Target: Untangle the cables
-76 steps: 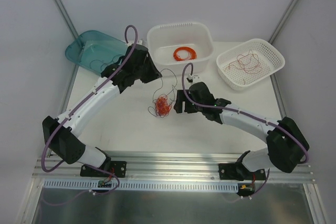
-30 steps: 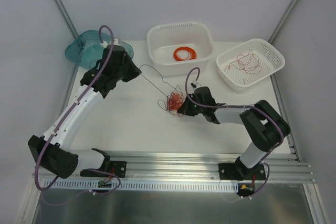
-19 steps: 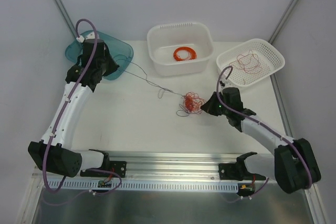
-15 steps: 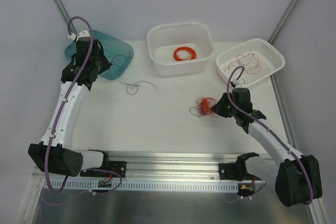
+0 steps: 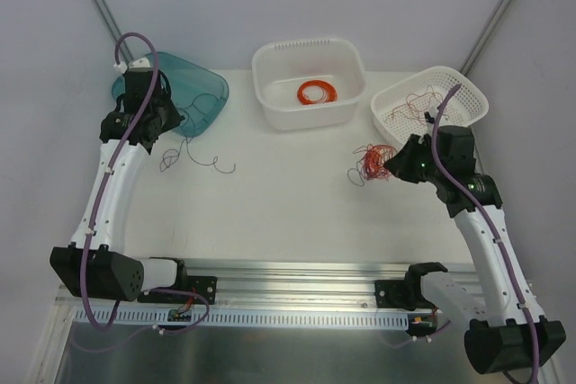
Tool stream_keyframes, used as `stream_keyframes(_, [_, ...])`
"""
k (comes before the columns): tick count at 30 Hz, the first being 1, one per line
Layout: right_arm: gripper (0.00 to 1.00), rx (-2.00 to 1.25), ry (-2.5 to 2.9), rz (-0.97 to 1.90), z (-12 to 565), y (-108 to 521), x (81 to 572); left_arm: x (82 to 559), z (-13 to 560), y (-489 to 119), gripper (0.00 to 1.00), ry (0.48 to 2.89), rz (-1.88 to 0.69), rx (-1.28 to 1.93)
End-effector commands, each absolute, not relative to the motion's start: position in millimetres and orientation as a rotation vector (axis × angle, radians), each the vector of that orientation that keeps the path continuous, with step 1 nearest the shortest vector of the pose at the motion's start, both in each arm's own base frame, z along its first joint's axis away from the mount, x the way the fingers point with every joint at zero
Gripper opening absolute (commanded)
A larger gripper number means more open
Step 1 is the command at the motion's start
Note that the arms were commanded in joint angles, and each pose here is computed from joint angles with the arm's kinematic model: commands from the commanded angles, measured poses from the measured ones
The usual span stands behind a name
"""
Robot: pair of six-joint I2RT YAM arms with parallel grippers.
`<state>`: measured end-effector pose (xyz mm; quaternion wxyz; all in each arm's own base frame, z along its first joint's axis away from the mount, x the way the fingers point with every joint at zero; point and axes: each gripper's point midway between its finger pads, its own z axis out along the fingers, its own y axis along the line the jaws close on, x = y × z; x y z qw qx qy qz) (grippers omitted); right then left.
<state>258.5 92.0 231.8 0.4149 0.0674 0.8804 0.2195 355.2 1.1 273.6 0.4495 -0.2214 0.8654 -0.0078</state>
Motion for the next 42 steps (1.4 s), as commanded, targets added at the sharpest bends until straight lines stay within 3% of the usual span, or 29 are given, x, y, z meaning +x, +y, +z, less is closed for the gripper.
stream_keyframes(1, [0.01, 0.097, 2.354, 0.64, 202, 111, 241, 347, 301, -11, 0.0, 2.101, -0.118, -0.465])
stream_keyframes(8, [0.01, 0.085, 2.503, 0.711, 144, 139, 234, 345, 362, -59, 0.0, 2.021, -0.419, -0.277])
stream_keyframes(13, [0.15, 0.037, 2.594, 0.722, 120, 154, 227, 341, 414, -77, 0.0, 1.918, -0.544, -0.184])
stream_keyframes(16, [0.33, -0.019, 2.595, 0.725, 123, 160, 225, 342, 444, -79, 0.0, 1.853, -0.554, -0.157])
stream_keyframes(17, [0.45, -0.035, 2.59, 0.724, 125, 162, 225, 347, 448, -78, 0.0, 1.846, -0.55, -0.159])
stream_keyframes(19, [0.52, -0.06, 2.583, 0.72, 132, 163, 226, 347, 472, -79, 0.0, 1.791, -0.559, -0.147])
stream_keyframes(23, [0.86, -0.112, 2.564, 0.705, 142, 164, 228, 366, 497, -76, 0.0, 1.734, -0.543, -0.157])
stream_keyframes(26, [0.97, -0.135, 2.558, 0.702, 147, 165, 226, 381, 519, -70, 0.0, 1.68, -0.511, -0.168])
stream_keyframes(31, [1.0, -0.16, 2.554, 0.711, 151, 166, 224, 406, 547, -59, 0.0, 1.587, -0.436, -0.179])
stream_keyframes(42, [0.97, -0.217, 2.539, 0.697, 159, 165, 226, 494, 522, -8, 0.0, 1.541, -0.218, -0.274])
